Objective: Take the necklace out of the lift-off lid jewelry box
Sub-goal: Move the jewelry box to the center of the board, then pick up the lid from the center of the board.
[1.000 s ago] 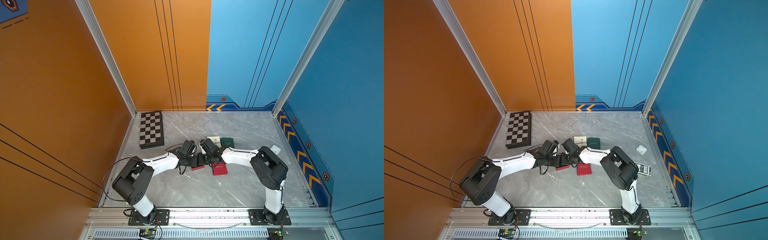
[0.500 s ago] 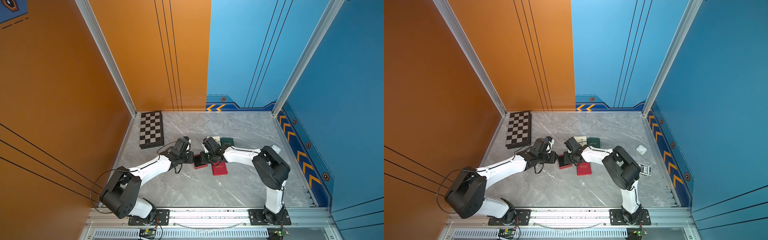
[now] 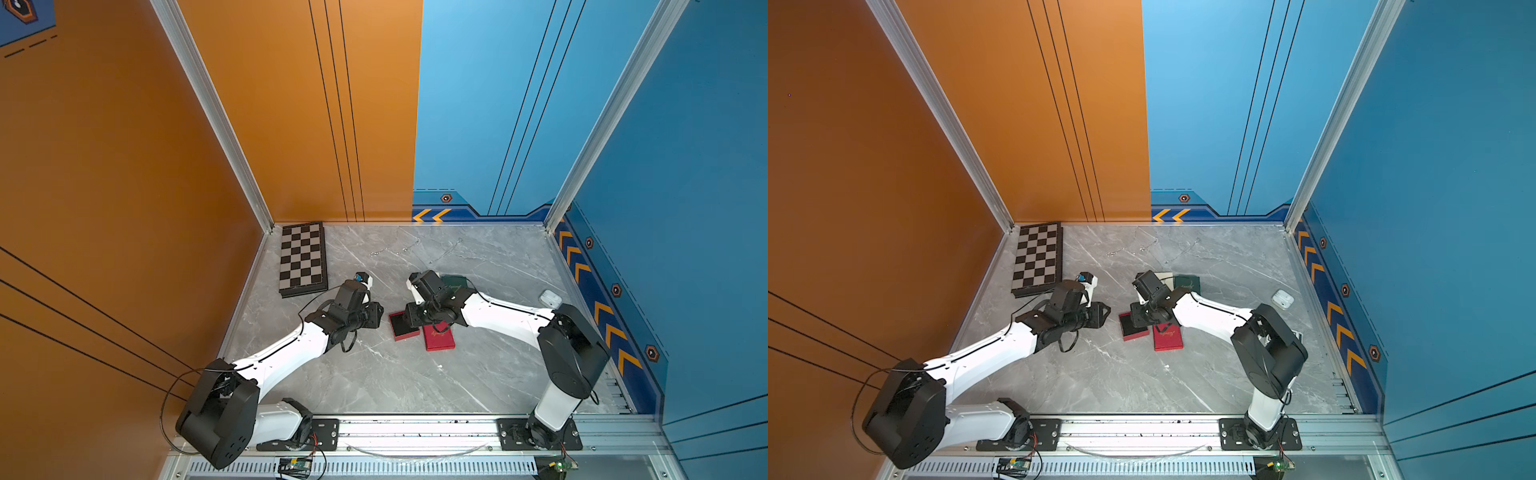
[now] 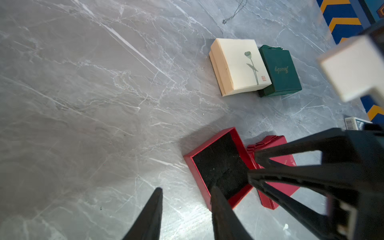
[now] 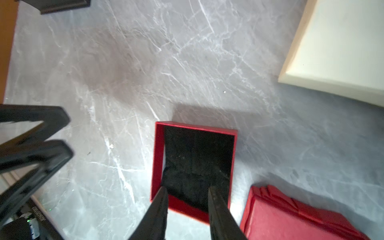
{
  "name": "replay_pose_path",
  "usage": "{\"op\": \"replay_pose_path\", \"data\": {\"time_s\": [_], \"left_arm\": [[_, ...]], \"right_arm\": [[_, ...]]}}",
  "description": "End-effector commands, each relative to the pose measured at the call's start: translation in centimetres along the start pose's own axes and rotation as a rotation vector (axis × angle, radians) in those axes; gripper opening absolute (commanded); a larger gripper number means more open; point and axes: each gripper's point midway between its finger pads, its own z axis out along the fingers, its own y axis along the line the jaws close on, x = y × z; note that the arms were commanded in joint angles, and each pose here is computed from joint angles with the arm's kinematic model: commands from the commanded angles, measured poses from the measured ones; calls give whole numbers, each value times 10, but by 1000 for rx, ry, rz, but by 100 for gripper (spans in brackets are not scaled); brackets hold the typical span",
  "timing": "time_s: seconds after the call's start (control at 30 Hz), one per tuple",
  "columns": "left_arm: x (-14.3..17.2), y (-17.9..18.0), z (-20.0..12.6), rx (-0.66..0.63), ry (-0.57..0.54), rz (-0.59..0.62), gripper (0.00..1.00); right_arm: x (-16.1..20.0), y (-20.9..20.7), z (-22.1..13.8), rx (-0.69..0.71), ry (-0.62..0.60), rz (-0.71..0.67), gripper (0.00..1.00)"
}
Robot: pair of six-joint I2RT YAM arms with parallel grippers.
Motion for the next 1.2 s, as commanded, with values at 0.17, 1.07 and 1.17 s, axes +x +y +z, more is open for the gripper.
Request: {"op": "replay_pose_path", "data": {"time_s": [0.17,1.07,1.17], "left_arm": [[-14,3,-11,32,-83,6,62],[-12,13,-8,54,-70,-37,75],[-12,14,-6,53,-67,-41,75]], "right_arm": [[27,-54,-44,283,4,-4,70],[57,-85,-6,403,155,7,99],[59,-89,-4,399,160,21,98]]}}
